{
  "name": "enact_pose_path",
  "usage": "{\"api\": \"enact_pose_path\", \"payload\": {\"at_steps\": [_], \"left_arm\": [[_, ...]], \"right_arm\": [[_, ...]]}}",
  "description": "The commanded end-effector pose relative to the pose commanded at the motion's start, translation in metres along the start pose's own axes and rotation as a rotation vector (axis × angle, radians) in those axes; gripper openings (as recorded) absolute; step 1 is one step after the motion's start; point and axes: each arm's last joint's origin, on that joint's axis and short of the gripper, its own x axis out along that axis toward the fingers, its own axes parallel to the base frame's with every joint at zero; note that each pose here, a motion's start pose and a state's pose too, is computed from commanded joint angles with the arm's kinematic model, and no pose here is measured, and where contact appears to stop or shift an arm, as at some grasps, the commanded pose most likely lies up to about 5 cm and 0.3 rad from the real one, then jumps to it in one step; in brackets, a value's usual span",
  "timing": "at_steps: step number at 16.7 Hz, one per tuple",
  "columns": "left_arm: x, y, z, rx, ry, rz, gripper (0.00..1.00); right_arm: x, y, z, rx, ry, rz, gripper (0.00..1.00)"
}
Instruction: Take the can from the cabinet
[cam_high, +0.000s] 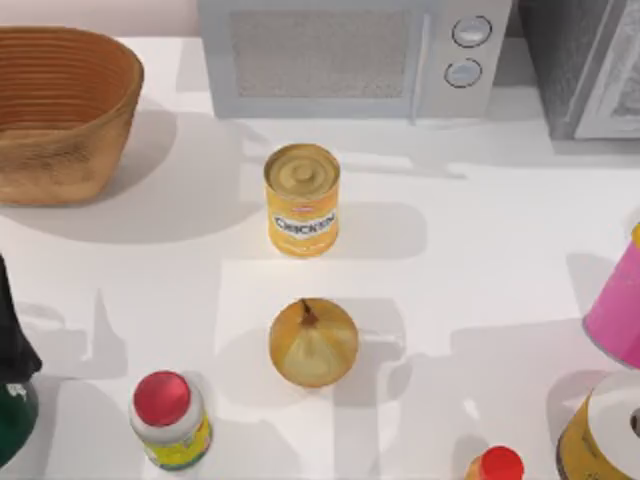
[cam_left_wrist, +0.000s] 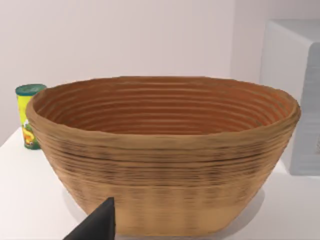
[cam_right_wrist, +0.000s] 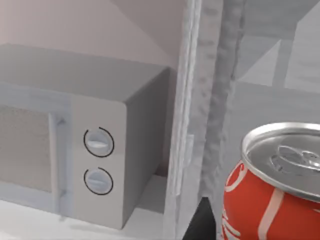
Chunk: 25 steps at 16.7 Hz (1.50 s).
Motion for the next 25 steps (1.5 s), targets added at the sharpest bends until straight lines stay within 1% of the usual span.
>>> {"api": "enact_pose_path", "payload": {"at_steps": [2, 4, 6, 9, 12, 14, 16, 19, 23, 24, 25], "left_arm": [[0.000, 0.000, 0.000, 0.000, 0.000, 0.000, 1.00], [0.000, 0.000, 0.000, 0.000, 0.000, 0.000, 1.00], [0.000, 0.000, 0.000, 0.000, 0.000, 0.000, 1.00], [0.000, 0.000, 0.000, 0.000, 0.000, 0.000, 1.00], [0.000, 0.000, 0.000, 0.000, 0.000, 0.000, 1.00], [0.000, 0.000, 0.000, 0.000, 0.000, 0.000, 1.00], [0.000, 0.000, 0.000, 0.000, 0.000, 0.000, 1.00], [0.000, 0.000, 0.000, 0.000, 0.000, 0.000, 1.00], [0.000, 0.000, 0.000, 0.000, 0.000, 0.000, 1.00], [0.000, 0.000, 0.000, 0.000, 0.000, 0.000, 1.00], [0.000, 0.000, 0.000, 0.000, 0.000, 0.000, 1.00]], "right_arm": [[0.013, -0.030, -0.005, -0.005, 0.007, 0.062, 0.00], [0.022, -0.064, -0.018, -0.004, 0.013, 0.126, 0.00], [0.025, -0.097, -0.040, 0.002, 0.017, 0.191, 0.00], [0.019, -0.141, -0.082, 0.020, 0.018, 0.287, 0.00], [0.004, -0.169, -0.130, 0.047, 0.014, 0.378, 0.00], [-0.006, -0.179, -0.158, 0.065, 0.008, 0.431, 0.00], [-0.014, -0.183, -0.178, 0.078, 0.003, 0.471, 0.00], [-0.020, -0.185, -0.192, 0.085, -0.002, 0.501, 0.00], [-0.020, -0.185, -0.192, 0.085, -0.002, 0.501, 0.00], [-0.006, -0.210, -0.199, 0.030, 0.002, 0.399, 0.00], [-0.006, -0.209, -0.198, 0.031, 0.001, 0.402, 0.00]]}}
